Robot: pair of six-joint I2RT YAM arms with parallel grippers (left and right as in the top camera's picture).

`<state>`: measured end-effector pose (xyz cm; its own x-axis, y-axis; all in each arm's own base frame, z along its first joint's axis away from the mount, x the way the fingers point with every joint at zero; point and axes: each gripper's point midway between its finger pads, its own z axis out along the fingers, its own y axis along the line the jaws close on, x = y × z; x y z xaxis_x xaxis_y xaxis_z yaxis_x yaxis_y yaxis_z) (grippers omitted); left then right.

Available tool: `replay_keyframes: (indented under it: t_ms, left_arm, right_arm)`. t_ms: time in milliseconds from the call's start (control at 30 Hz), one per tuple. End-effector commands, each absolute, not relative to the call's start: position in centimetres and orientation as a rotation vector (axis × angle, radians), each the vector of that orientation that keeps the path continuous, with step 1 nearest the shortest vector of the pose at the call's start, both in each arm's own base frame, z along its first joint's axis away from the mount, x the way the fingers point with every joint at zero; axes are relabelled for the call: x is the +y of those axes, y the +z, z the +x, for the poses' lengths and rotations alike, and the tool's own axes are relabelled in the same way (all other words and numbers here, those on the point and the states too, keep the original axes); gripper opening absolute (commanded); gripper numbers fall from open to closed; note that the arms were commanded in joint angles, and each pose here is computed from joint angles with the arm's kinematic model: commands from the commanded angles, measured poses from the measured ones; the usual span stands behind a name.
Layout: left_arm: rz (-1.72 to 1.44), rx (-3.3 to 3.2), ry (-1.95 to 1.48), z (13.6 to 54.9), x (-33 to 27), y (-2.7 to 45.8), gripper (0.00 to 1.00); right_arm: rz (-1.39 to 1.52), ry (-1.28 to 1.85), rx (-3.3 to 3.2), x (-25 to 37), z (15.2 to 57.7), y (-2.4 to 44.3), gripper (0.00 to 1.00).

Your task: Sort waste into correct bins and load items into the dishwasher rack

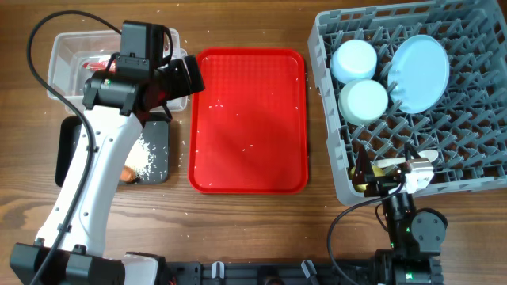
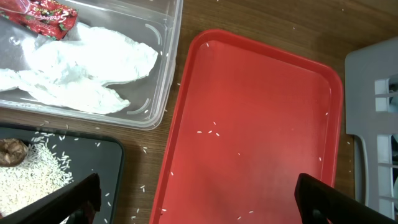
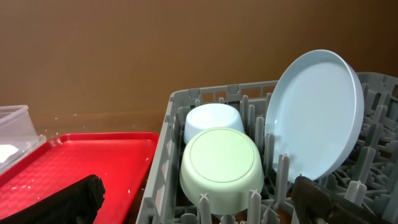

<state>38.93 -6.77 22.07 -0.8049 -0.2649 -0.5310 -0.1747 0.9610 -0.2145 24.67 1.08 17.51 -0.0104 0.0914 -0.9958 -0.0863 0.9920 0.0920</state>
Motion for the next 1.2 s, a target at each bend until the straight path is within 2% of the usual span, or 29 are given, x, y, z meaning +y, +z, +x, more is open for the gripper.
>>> replay_keyframes:
  t_ms: [0, 400, 467, 533, 600, 667, 867, 1033, 1167]
  left_arm:
    - [-0.325, 2.528, -0.215, 39.0, -6.7, 21.9, 1.00]
    - [-0.310, 2.525, -0.205, 39.0, -6.5, 22.0, 1.00]
    - [-0.317, 2.466, -0.182, 38.7, -5.9, 23.8, 1.00]
    - [-0.164, 2.293, -0.214, 38.8, -6.2, 26.9, 1.00]
    - [-0.030, 2.125, -0.267, 37.4, -5.9, 27.9, 1.00]
    - [-0.022, 2.001, -0.317, 35.2, -4.4, 26.9, 1.00]
    - [-0.085, 1.716, -0.238, 26.8, -0.6, 19.9, 1.00]
    - [-0.094, 1.650, -0.207, 25.2, -0.3, 16.9, 1.00]
    - [-0.115, 1.602, -0.171, 24.7, 0.3, 16.7, 1.00]
  right_arm:
    - [-0.023, 0.148, 1.557, 1.5, 24.6, 17.9, 1.00]
    - [-0.023, 0.148, 1.557, 1.5, 24.6, 17.9, 1.00]
    - [-0.023, 0.148, 1.557, 1.5, 24.6, 17.9, 1.00]
    - [-0.023, 0.147, 1.557, 1.5, 24.6, 17.9, 1.00]
    - [-0.023, 0.148, 1.557, 1.5, 24.6, 17.9, 1.00]
    - [-0.023, 0.148, 1.557, 1.5, 24.6, 17.9, 1.00]
    - [-0.023, 0.148, 1.557, 1.5, 24.6, 17.9, 1.00]
    - [-0.023, 0.147, 1.557, 1.5, 24.6, 17.9, 1.00]
    - [-0.023, 0.148, 1.557, 1.5, 24.6, 17.9, 1.00]
